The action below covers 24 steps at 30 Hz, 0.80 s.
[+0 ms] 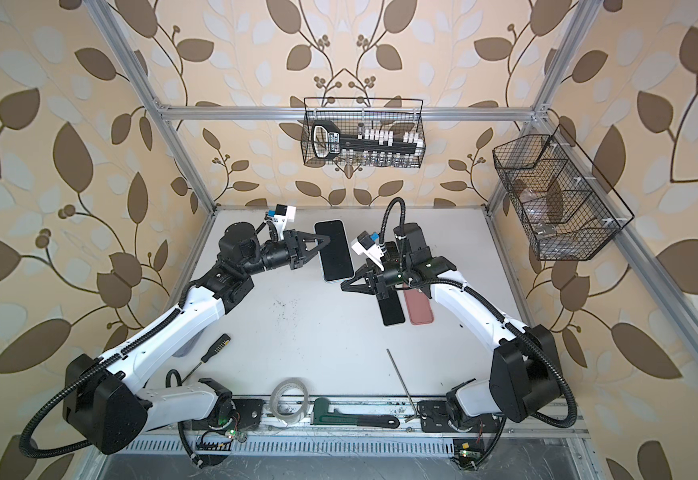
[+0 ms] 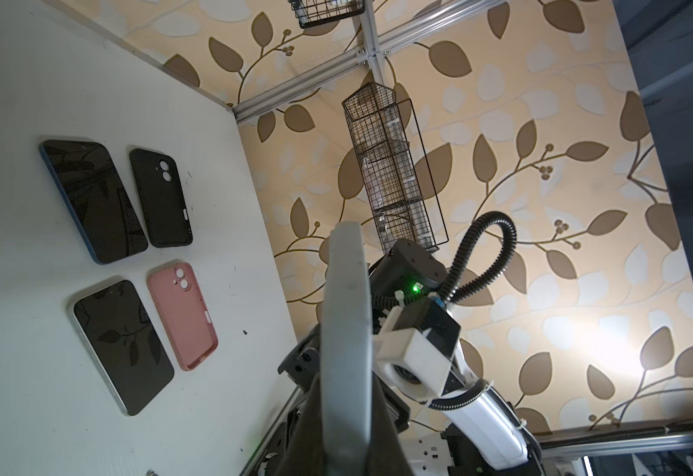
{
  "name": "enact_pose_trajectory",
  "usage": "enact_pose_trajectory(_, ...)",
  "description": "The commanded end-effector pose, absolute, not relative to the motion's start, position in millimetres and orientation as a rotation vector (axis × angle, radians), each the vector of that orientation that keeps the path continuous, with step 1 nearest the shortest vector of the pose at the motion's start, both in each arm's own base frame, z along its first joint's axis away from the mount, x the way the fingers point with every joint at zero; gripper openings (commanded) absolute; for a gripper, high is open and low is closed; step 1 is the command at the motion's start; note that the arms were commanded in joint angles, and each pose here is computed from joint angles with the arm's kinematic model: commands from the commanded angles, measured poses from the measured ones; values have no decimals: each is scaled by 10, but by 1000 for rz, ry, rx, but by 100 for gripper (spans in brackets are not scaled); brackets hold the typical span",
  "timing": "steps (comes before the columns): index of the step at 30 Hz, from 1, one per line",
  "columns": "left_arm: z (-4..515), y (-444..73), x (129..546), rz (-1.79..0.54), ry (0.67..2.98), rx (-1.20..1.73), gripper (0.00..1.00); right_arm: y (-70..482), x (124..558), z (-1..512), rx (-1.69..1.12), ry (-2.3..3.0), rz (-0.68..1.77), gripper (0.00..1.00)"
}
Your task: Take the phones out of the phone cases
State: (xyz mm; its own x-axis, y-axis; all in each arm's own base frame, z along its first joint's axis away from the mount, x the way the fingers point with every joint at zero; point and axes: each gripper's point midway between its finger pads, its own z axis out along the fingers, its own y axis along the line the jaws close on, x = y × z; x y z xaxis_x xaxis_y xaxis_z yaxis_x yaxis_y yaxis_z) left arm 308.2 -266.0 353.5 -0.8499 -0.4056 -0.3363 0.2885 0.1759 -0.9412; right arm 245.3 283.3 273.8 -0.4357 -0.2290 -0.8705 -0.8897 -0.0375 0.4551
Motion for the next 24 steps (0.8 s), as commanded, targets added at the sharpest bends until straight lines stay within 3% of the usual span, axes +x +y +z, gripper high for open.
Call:
enact_pose_trajectory(1, 3980, -2649, 2932, -1823, 1781, -94, 0, 2842, 2553, 2821, -1179, 1614, 1453, 2)
enact_pose_trajectory(9, 3964, -2642, 2929, -1782, 1798, -79, 0, 2774, 2531, 2810, -1157, 1631, 1436, 11)
enact_pose_trajectory(17, 4032, -2667, 2917, -1669, 1837, 55, 0, 2661, 2304, 2854, -1221, 1625, 1476, 37)
enact_pose_trajectory(24, 3998, -2800, 2912, -1625, 1883, 242, 0, 2644, 2217, 2936, -1258, 1614, 1496, 40)
